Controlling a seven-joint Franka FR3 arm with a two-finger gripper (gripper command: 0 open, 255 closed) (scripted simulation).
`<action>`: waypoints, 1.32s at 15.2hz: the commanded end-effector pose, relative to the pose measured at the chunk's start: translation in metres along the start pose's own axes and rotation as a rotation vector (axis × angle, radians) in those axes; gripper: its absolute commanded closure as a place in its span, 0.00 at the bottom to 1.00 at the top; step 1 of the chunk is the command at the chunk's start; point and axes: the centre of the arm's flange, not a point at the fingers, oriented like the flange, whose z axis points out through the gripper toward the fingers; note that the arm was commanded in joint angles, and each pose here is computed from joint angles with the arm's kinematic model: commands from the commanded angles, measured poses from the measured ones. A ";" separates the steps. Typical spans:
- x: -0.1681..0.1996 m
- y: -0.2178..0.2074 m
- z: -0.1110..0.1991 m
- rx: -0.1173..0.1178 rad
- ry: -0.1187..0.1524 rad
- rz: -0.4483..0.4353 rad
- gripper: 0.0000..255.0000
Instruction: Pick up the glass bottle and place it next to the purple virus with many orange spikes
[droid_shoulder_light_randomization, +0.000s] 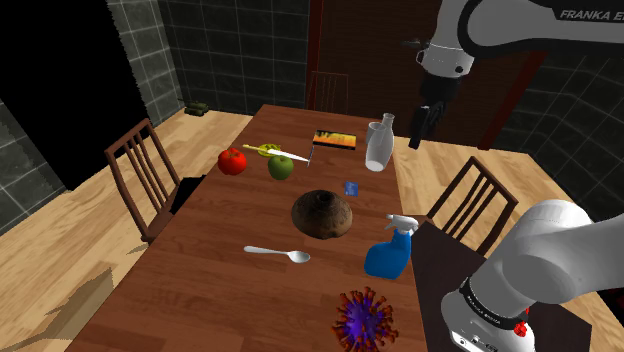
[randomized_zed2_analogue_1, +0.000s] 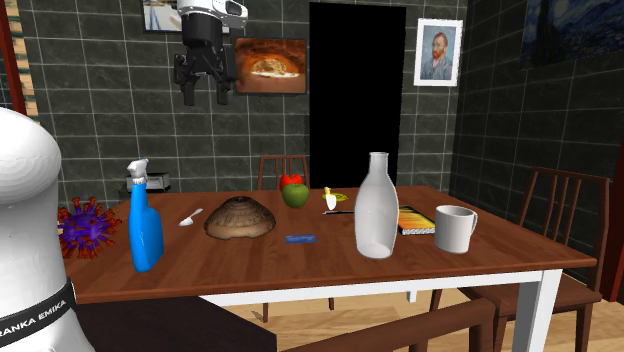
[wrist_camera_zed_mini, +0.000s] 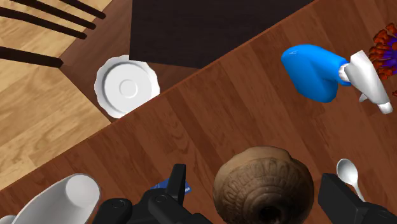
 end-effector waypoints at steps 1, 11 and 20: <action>0.000 0.000 0.000 0.000 0.000 0.000 0.00; 0.077 0.103 0.028 -0.002 -0.001 -0.018 0.00; 0.148 0.195 0.053 -0.004 -0.002 -0.034 0.00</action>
